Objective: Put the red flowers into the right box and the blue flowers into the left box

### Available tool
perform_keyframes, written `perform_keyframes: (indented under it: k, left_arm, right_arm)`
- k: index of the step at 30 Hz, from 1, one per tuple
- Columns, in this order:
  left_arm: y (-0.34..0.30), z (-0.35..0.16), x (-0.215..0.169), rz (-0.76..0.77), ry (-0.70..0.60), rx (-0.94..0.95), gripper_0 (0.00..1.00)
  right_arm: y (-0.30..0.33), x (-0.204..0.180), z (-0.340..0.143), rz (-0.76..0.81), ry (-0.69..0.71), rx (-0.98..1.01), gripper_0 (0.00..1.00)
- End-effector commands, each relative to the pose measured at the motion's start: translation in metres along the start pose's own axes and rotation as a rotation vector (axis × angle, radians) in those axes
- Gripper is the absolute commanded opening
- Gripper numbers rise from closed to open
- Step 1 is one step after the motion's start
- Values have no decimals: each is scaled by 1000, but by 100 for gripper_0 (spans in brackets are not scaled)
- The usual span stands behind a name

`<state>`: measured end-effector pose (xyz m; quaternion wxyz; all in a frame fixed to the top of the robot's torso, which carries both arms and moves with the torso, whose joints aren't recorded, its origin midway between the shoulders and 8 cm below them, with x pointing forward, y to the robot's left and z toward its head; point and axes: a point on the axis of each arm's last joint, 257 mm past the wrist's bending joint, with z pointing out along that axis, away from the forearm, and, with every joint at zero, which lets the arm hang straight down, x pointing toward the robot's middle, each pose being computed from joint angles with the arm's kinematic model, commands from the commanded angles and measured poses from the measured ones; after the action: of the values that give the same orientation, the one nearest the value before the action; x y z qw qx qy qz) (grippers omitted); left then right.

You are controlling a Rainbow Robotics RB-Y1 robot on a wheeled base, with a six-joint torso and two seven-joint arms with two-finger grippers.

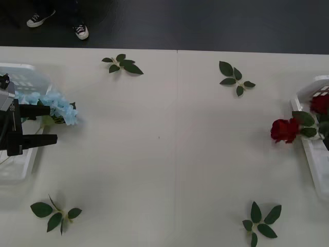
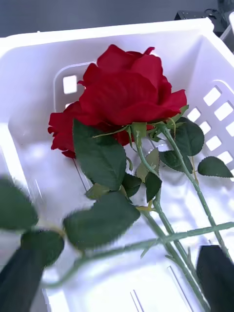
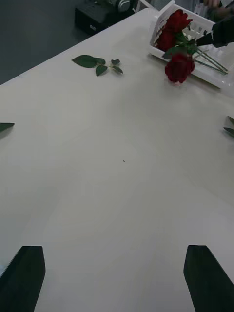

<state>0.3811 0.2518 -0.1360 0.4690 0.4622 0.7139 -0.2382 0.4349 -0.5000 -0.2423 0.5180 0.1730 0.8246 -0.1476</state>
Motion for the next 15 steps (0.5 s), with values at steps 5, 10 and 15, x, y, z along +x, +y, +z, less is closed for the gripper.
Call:
perform_keyframes:
  k: [5,10,15]
  left_arm:
    - [7,-9,-11,114,18,-22,83]
    - [7,-9,-11,114,18,-22,83]
    - [7,-9,-11,114,18,-22,83]
  right_arm:
    - [-1,-12,-3,-6,-25,3,96]
    - [4,-12,-4,-14,-24,-10,96]
    - [22,-24,-17,-45,2,-59,97]
